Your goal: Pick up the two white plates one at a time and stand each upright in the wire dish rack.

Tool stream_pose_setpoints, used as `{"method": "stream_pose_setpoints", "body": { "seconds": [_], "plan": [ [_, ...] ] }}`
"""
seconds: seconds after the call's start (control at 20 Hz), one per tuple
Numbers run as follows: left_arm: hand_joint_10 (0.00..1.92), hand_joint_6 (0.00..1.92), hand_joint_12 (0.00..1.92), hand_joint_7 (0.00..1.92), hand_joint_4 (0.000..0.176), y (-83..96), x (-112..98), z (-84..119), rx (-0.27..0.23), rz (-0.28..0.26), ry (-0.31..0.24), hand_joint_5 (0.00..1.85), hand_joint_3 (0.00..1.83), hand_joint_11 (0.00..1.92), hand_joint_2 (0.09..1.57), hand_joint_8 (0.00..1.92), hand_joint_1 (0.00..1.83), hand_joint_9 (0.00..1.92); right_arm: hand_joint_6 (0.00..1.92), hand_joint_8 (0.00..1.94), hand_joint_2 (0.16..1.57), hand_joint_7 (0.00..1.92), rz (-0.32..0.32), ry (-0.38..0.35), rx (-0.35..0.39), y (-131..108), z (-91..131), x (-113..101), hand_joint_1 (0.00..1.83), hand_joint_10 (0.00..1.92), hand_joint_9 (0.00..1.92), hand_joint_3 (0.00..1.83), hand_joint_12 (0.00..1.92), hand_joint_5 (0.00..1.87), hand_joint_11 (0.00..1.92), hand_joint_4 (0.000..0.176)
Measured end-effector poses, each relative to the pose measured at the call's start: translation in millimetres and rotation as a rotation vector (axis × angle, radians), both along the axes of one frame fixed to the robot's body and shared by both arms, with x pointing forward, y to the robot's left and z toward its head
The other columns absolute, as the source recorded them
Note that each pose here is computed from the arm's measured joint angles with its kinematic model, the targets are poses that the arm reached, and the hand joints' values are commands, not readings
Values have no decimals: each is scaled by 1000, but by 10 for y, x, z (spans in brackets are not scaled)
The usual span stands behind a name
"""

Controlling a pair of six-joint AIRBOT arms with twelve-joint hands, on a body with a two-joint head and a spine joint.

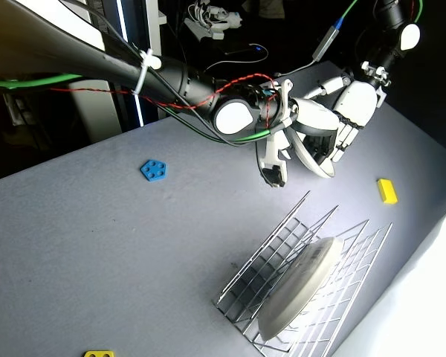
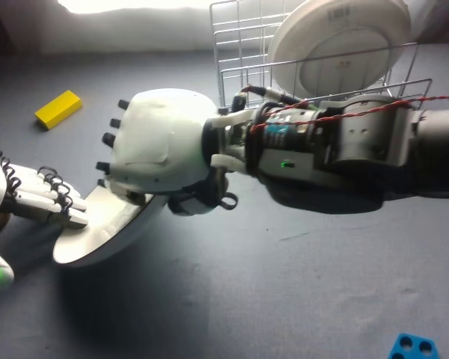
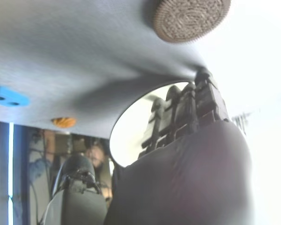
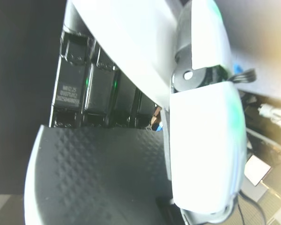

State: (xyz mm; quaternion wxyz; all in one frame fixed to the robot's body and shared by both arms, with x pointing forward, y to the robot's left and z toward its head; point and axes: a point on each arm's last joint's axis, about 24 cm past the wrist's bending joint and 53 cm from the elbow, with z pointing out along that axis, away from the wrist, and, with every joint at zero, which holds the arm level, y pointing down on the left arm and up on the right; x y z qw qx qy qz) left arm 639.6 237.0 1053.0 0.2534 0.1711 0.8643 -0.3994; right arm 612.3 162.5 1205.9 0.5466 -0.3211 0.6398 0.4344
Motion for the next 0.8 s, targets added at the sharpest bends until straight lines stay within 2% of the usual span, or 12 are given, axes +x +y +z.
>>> {"method": "stream_pose_setpoints", "body": {
  "seconds": [0.15,0.25,0.35,0.45,0.55,0.7,0.8],
  "plan": [
    [0,2,0,7,0,52,265,180,4,48,-79,49,0,0,1057,2,0,0,740,583,1015,1215,-8,5,-13,-123,70,-30,1403,723,1195,0,813,1082,1058,0],
    [0,2,0,2,0,33,350,326,-21,61,-118,50,2,0,1062,0,0,0,784,622,1024,1194,-12,13,-15,-168,118,-44,1401,757,1176,1,829,1054,1033,0],
    [2,10,0,29,0,19,360,360,-23,53,-131,72,0,0,1055,11,0,4,764,642,1023,1188,-17,38,1,-194,198,-56,1402,734,1191,0,816,1057,1046,0],
    [0,2,0,13,0,36,362,364,-9,43,-150,56,0,0,1051,3,0,0,661,535,998,1256,-27,63,20,-244,284,-54,1408,613,1249,1,752,1124,1098,0],
    [0,4,0,17,0,39,389,418,-13,44,-169,62,3,0,1063,4,0,0,781,661,1027,1182,-30,76,21,-288,305,-74,1400,767,1165,1,838,1051,1023,0],
    [0,4,0,16,0,4,414,494,-25,38,-197,60,0,0,1054,3,0,0,769,612,1021,1197,-41,137,44,-339,375,-65,1401,739,1183,0,846,1069,1030,0],
    [0,6,0,19,0,-62,379,520,-25,9,-222,67,5,0,1068,3,0,0,779,623,1026,1189,-55,178,66,-377,451,-21,1400,786,1152,1,856,1068,1006,0]
  ]
}}
